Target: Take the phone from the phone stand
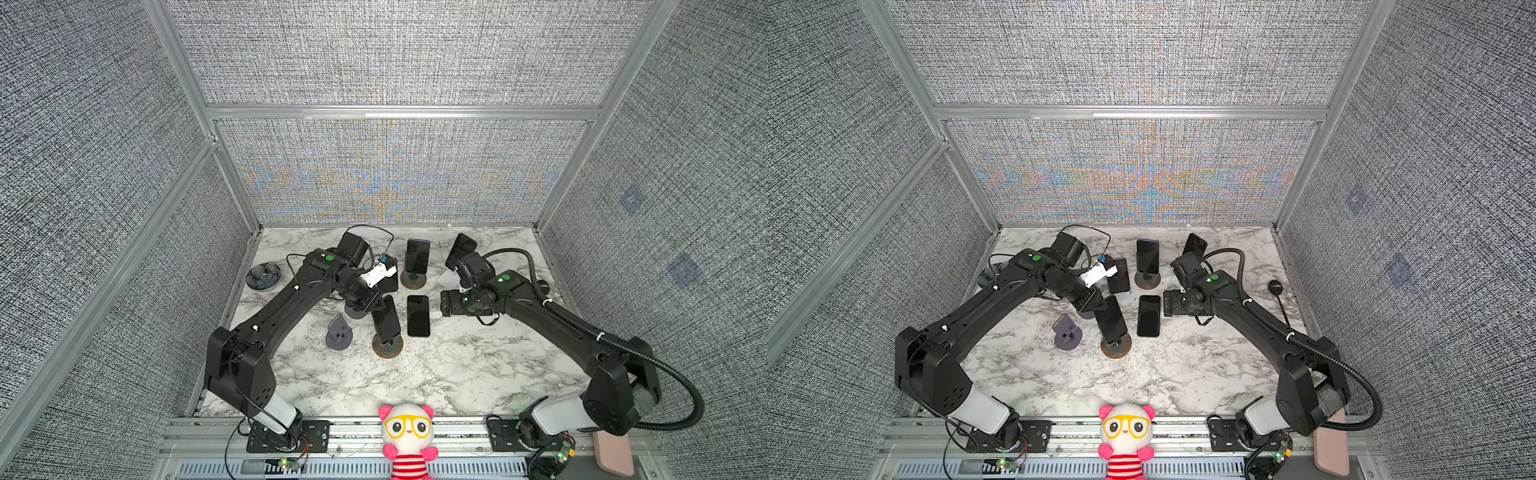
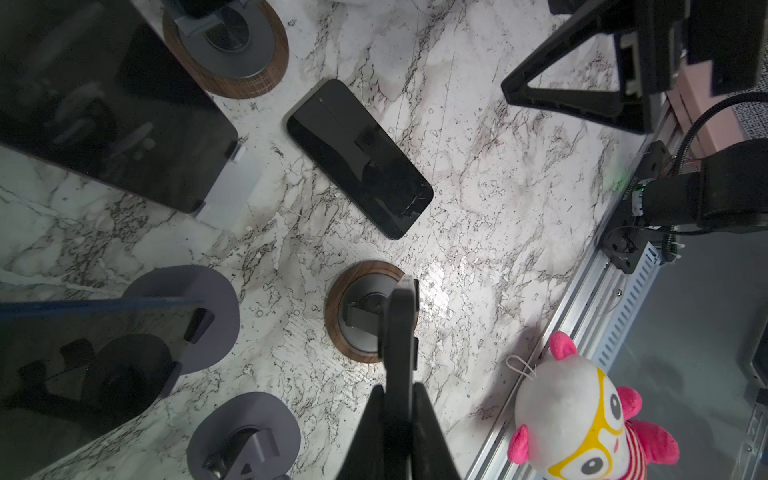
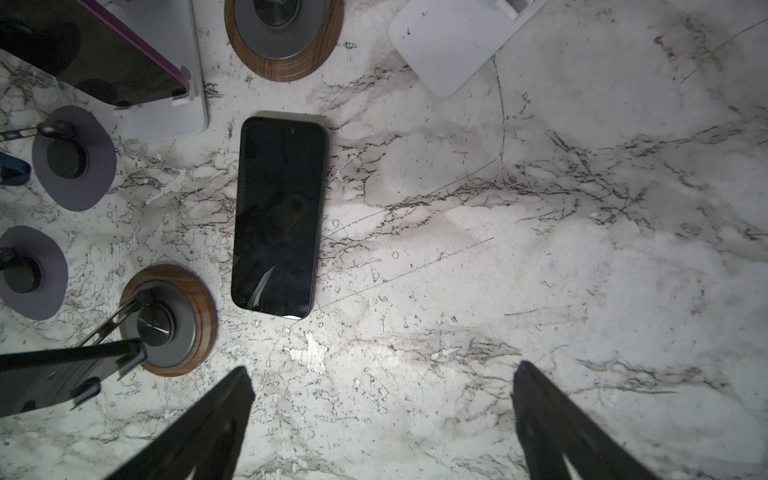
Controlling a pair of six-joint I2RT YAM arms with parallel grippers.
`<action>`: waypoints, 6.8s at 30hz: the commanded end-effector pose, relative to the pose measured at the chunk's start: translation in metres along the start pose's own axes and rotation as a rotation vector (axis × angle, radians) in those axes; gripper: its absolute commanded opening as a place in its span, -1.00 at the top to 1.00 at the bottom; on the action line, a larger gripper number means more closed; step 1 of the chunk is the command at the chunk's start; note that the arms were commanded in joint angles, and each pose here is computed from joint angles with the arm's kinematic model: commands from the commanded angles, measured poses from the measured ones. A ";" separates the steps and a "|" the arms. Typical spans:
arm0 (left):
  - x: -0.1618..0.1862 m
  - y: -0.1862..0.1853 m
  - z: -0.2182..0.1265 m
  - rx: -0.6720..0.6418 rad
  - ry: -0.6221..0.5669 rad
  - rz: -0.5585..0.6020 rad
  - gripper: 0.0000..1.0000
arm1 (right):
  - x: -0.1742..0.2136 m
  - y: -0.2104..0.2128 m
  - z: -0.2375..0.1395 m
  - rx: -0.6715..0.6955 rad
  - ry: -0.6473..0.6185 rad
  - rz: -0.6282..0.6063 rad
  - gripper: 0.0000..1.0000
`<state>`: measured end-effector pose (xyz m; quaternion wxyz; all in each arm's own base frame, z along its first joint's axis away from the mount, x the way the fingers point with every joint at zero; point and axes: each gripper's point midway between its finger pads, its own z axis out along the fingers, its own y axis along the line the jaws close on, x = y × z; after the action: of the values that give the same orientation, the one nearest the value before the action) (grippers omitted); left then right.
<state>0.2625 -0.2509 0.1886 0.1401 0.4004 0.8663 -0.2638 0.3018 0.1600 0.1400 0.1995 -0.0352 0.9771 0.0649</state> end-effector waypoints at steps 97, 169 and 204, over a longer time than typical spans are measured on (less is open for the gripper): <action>-0.080 -0.036 -0.056 0.493 -0.198 -0.148 -0.44 | -0.023 0.120 -0.072 -0.201 -0.264 -0.351 0.29; -0.059 0.069 -0.110 -0.002 -0.433 -0.271 -0.33 | 0.027 0.001 0.123 0.102 0.332 0.052 -0.57; -0.060 0.066 -0.112 0.004 -0.439 -0.257 -0.33 | 0.036 -0.050 0.099 0.216 0.226 0.080 0.70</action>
<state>0.3491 -0.1880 0.2809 0.2828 0.2116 0.8636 -0.3598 0.2986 0.1183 0.0324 0.0701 0.0150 0.9966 -0.0413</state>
